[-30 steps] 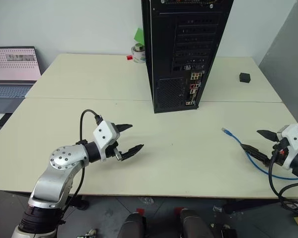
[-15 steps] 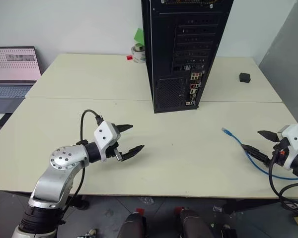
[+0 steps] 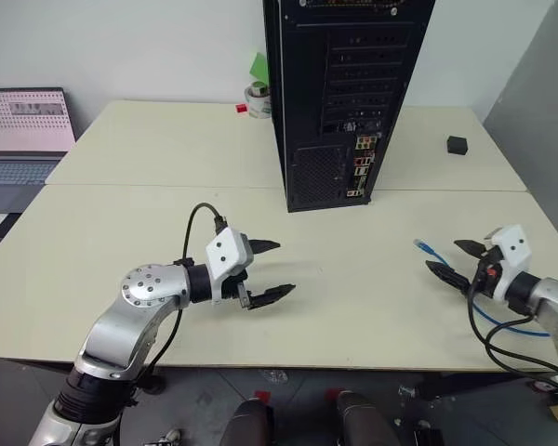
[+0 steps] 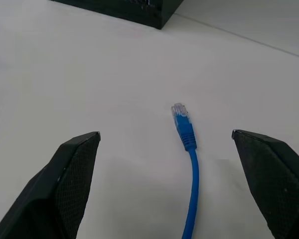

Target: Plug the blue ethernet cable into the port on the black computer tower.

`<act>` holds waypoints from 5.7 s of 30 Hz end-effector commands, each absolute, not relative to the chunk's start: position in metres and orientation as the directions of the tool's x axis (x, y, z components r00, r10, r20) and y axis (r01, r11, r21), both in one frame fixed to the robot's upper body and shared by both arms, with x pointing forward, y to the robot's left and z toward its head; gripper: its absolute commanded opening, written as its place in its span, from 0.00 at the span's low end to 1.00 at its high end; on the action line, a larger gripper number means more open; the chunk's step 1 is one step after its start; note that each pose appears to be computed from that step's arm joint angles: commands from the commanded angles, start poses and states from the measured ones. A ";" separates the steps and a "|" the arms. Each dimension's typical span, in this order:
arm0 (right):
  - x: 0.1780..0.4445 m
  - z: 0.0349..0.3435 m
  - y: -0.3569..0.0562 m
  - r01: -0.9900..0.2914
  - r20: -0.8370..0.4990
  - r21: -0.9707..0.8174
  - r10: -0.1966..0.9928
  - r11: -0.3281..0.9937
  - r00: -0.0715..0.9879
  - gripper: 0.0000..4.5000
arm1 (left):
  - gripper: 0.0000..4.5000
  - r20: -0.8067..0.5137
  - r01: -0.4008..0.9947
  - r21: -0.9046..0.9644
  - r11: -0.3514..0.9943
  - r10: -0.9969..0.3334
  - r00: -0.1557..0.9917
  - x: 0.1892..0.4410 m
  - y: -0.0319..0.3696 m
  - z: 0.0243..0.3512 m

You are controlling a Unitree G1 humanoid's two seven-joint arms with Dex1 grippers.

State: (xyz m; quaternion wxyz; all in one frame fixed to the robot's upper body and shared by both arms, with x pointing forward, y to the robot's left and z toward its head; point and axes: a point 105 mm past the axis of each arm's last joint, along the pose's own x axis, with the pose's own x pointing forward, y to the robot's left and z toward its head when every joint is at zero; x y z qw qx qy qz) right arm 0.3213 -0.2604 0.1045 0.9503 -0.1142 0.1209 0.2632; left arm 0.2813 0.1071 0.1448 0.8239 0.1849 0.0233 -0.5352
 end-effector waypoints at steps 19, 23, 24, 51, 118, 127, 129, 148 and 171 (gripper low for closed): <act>0.345 0.081 -0.271 -0.554 -0.365 -0.158 0.473 0.817 0.802 0.40 | 1.00 -0.220 0.888 0.310 0.339 -0.883 0.414 0.279 0.107 0.156; 0.342 0.081 -0.264 -0.594 -0.379 -0.165 0.506 0.787 0.775 0.17 | 1.00 -0.185 0.895 0.276 0.350 -0.895 0.407 0.282 0.106 0.163; 0.341 0.082 -0.261 -0.610 -0.383 -0.170 0.518 0.774 0.765 0.12 | 1.00 -0.183 0.896 0.273 0.350 -0.895 0.406 0.282 0.107 0.165; 0.297 0.147 -0.068 -0.920 -0.415 -0.369 0.862 0.132 0.290 0.01 | 1.00 -0.392 0.960 0.274 0.061 -0.904 0.169 0.299 0.088 0.139; 0.277 0.183 -0.067 -0.964 -0.101 0.081 0.965 0.252 0.243 0.87 | 0.06 -0.009 0.160 0.986 0.036 -0.961 0.275 0.300 0.087 0.162; 0.277 0.183 -0.059 -0.948 -0.058 0.177 0.964 0.264 0.258 0.87 | 0.06 0.031 0.074 0.996 0.054 -0.957 0.288 0.304 0.090 0.164; 0.279 0.181 -0.056 -0.945 -0.058 0.182 0.963 0.271 0.264 0.87 | 0.06 0.038 0.061 0.996 0.058 -0.957 0.287 0.304 0.090 0.164; 0.290 0.181 -0.048 -0.943 -0.048 0.185 0.961 0.276 0.272 0.25 | 0.06 0.055 0.029 0.997 0.065 -0.961 0.270 0.300 0.086 0.165; 0.294 0.180 -0.047 -0.945 -0.061 0.174 0.961 0.275 0.269 0.00 | 0.06 0.066 0.020 0.997 0.075 -0.958 0.281 0.300 0.085 0.165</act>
